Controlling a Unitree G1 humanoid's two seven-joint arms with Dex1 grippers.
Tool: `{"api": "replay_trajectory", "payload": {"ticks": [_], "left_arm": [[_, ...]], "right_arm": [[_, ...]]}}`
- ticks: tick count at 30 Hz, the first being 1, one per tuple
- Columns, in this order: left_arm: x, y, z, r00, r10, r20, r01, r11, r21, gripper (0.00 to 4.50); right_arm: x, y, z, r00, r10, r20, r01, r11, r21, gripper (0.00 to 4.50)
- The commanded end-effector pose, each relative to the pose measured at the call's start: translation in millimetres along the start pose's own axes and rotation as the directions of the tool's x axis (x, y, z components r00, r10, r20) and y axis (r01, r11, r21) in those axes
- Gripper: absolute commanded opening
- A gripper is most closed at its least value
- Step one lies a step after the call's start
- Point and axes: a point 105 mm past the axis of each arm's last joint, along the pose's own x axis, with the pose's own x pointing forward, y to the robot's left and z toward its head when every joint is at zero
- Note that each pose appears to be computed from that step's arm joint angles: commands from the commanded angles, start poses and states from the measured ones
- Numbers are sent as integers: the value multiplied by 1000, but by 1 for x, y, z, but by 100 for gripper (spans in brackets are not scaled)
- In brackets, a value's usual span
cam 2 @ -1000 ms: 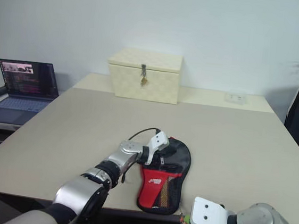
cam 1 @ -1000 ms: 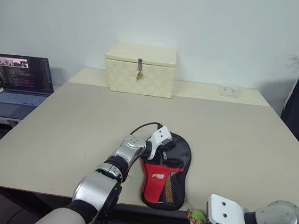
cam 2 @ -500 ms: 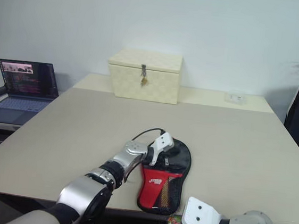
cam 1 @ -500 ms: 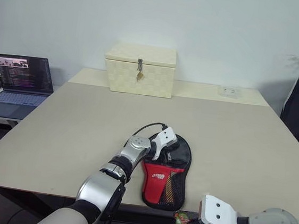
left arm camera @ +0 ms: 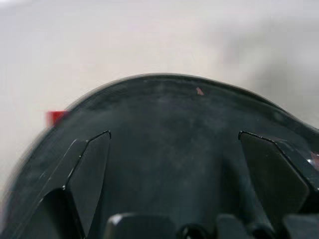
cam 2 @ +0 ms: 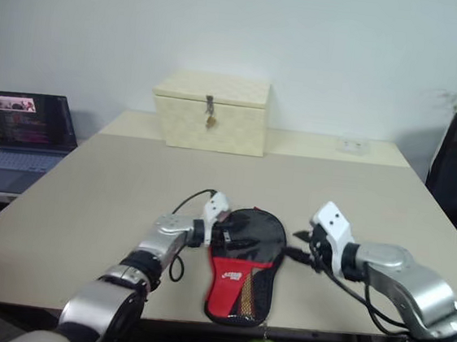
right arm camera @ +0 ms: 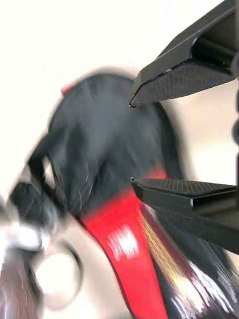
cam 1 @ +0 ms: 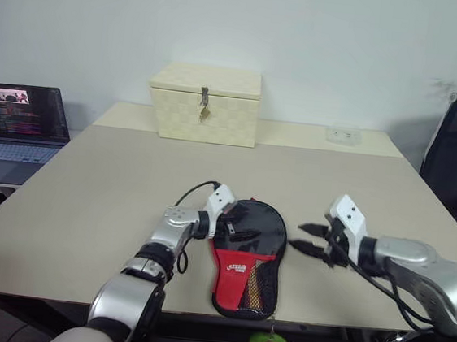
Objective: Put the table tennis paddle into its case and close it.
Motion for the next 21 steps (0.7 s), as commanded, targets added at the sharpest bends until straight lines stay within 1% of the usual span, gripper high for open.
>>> {"api": "replay_trajectory", "payload": {"ticks": [1,2,4,9,11,13,17,21], "left_arm": [[-29,6,36,992,61,111,-65,997,31,450],[-41,3,35,990,87,110,-90,996,25,450],[-62,-5,31,987,134,88,-135,991,15,450],[-81,-18,31,975,215,63,-214,977,-19,450],[-79,-17,33,975,220,42,-221,975,3,450],[-81,-12,36,974,222,37,-223,975,12,450],[-87,-11,29,976,219,6,-219,976,1,450],[-87,-5,32,970,244,27,-243,970,-27,450]], "right_arm": [[6,-23,-1,998,-26,53,29,998,-63,241],[8,-28,-5,998,-20,55,22,999,-40,241],[9,-42,-13,998,-43,55,46,998,-51,241],[-8,-72,-33,998,-69,7,69,996,-59,241],[-19,-87,-38,995,-99,-17,98,994,-57,241],[-26,-95,-38,993,-116,-29,114,991,-67,241],[-33,-103,-36,990,-141,-29,139,989,-54,241],[-42,-111,-29,987,-153,-52,149,986,-81,241]]}}
